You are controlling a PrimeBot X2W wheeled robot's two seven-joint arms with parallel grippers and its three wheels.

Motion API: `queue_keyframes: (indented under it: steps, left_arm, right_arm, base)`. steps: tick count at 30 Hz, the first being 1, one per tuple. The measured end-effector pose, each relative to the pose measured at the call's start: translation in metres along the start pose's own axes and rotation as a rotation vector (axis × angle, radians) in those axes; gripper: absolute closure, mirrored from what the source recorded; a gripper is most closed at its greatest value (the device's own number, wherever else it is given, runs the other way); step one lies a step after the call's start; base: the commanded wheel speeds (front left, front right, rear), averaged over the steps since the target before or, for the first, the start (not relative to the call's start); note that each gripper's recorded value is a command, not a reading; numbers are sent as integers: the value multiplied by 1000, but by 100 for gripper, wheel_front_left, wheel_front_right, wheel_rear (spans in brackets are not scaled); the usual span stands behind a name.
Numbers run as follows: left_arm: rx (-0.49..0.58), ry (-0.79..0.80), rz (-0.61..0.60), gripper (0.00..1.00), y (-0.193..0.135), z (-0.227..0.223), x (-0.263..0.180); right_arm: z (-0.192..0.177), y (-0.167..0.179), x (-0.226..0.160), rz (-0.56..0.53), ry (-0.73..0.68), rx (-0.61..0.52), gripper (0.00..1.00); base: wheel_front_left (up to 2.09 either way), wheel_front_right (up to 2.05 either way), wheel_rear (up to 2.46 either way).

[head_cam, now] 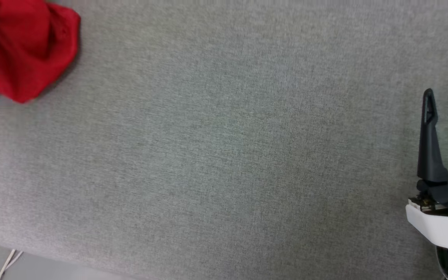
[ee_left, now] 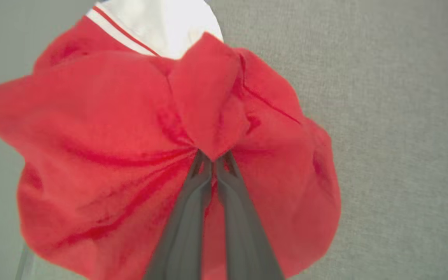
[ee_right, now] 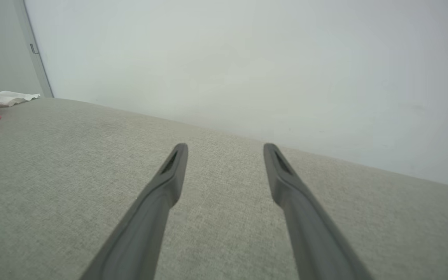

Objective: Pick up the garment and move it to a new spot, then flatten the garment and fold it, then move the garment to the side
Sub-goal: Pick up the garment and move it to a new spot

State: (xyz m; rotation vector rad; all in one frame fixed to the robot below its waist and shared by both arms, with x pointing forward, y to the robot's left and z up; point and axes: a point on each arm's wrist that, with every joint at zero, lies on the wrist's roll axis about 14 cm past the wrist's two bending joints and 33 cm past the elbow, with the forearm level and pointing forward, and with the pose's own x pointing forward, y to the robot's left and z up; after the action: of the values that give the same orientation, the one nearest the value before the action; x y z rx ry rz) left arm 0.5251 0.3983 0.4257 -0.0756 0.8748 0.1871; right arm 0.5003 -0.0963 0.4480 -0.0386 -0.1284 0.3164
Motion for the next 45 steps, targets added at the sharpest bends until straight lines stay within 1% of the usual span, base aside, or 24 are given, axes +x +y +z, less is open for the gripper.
queue_keyframes:
  steps: [5,11,17,22,28,29,34,39,43,45]
  left_arm:
    - [98,-164,-33,100,-15,53,-42]
    - [259,-322,-85,100,-49,106,-103]
    - [410,-453,-155,100,-98,142,-158]
    - [521,-545,-268,100,-160,159,-191]
    - [651,-619,-406,100,-235,164,-219]
    - [708,-647,-491,100,-275,161,-233]
    - [789,-686,-644,100,-337,149,-257]
    - [866,-707,-757,100,-384,133,-272]
    - [912,-687,-854,100,-416,109,-270]
    - [928,-648,-899,100,-427,90,-260]
  right_arm:
    - [30,4,-2,-3,-54,11,0]
    - [62,7,-11,-6,-100,6,0]
    - [89,3,-26,-30,-137,21,0]
    - [102,-12,-46,-81,-143,19,0]
    - [116,-34,-69,-155,-156,5,0]
    - [121,-46,-84,-198,-153,-5,0]
    - [130,-67,-110,-277,-154,-23,0]
    - [135,-83,-135,-346,-147,-41,0]
    - [135,-93,-146,-387,-138,-50,0]
    - [131,-94,-145,-390,-125,-50,0]
  base:
    - [0,0,0]
    - [0,0,0]
    - [0,0,0]
    - [0,0,0]
    - [0,0,0]
    - [0,0,0]
    - [0,0,0]
    - [0,0,0]
    - [0,0,0]
    - [0,0,0]
